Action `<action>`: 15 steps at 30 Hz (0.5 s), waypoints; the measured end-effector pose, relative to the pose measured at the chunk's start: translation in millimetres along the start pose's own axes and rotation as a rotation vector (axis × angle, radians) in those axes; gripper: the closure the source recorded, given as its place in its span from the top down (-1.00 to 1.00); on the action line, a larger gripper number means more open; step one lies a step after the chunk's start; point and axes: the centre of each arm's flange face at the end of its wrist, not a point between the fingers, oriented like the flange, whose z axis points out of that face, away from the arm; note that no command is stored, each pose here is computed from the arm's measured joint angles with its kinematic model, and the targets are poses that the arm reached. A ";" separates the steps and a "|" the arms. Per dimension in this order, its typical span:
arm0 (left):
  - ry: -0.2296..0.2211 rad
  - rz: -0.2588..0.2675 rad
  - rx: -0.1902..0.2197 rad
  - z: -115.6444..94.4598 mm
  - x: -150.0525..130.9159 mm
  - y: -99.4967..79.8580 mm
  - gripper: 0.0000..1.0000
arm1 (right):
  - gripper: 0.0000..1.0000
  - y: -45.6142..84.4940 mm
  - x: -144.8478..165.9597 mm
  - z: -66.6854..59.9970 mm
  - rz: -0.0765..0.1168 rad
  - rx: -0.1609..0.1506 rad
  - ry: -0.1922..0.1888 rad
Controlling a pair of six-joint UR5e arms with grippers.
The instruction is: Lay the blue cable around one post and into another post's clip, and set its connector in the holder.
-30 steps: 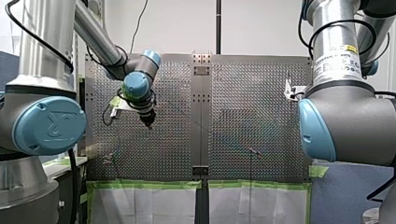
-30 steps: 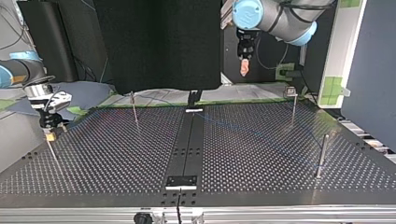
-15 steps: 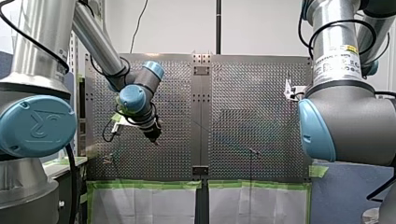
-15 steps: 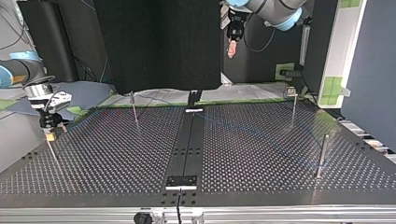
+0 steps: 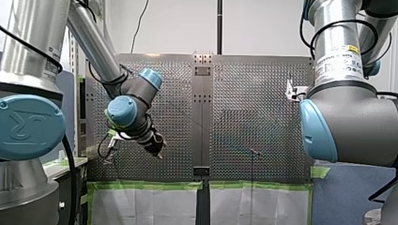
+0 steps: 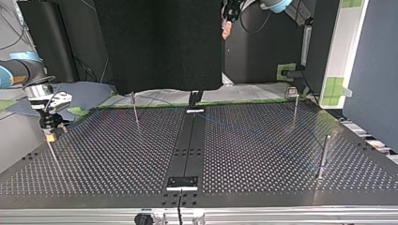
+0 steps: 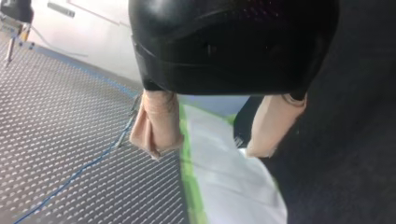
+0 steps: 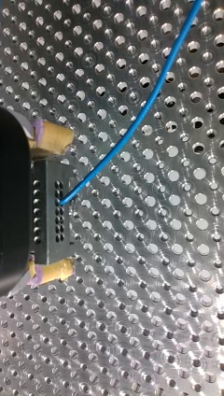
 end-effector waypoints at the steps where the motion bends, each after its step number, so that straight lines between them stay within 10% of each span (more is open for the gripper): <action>1: 0.000 -0.004 0.010 0.1 2.6 -2.8 0.97 | 1.00 0.0 0.0 0.0 0.000 0.000 0.000; 8: -0.035 -0.047 0.118 10.9 4.2 -35.8 0.97 | 1.00 0.0 0.0 0.0 0.000 0.000 0.000; 15: -0.087 -0.071 0.142 30.2 -3.9 -56.1 0.97 | 1.00 0.0 0.0 0.0 0.000 0.000 0.000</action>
